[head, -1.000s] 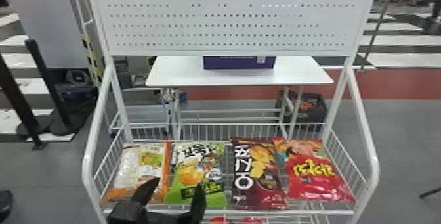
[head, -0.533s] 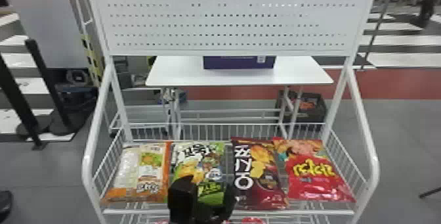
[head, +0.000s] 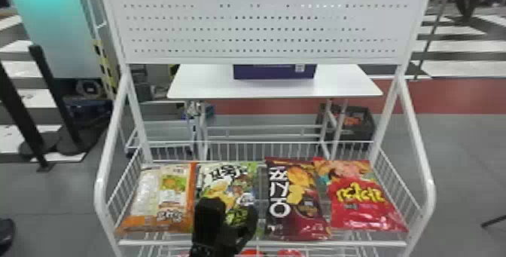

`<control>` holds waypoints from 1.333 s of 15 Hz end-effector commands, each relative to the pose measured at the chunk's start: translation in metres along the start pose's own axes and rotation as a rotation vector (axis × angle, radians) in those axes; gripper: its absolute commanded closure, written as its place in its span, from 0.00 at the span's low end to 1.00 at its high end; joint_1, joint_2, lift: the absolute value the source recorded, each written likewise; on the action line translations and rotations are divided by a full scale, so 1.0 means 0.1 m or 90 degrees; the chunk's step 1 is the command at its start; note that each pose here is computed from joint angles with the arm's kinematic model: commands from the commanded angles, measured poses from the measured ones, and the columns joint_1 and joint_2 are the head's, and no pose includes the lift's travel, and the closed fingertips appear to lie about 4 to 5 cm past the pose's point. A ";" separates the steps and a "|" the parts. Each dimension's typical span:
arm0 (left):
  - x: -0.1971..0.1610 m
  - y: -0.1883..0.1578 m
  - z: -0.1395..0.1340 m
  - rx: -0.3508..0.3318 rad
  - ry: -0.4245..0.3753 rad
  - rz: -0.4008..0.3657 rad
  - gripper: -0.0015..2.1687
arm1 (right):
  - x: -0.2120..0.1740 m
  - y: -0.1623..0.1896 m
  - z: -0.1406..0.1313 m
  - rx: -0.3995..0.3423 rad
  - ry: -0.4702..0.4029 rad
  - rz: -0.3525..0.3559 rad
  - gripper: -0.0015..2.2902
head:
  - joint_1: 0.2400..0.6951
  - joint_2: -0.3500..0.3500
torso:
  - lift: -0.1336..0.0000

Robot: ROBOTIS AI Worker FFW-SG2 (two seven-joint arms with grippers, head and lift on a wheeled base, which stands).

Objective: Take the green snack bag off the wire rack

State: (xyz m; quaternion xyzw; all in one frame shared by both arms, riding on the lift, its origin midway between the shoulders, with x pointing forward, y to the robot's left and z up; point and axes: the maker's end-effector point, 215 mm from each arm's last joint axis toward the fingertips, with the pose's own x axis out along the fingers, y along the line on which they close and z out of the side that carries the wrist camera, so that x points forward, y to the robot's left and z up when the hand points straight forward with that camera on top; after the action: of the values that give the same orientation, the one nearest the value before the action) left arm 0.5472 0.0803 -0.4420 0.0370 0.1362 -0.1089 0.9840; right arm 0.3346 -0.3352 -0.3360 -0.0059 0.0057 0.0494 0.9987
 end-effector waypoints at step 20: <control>-1.62 0.98 0.44 -0.032 -0.079 0.062 0.74 | 0.02 0.01 0.01 0.001 -0.002 0.003 0.08 | 0.57 0.50 | 1.00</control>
State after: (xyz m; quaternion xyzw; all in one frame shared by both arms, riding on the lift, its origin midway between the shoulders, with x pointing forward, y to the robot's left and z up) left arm 0.4435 0.1820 -0.3568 0.0169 0.0843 -0.0719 0.9937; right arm 0.3360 -0.3349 -0.3348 -0.0055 0.0046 0.0513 0.9987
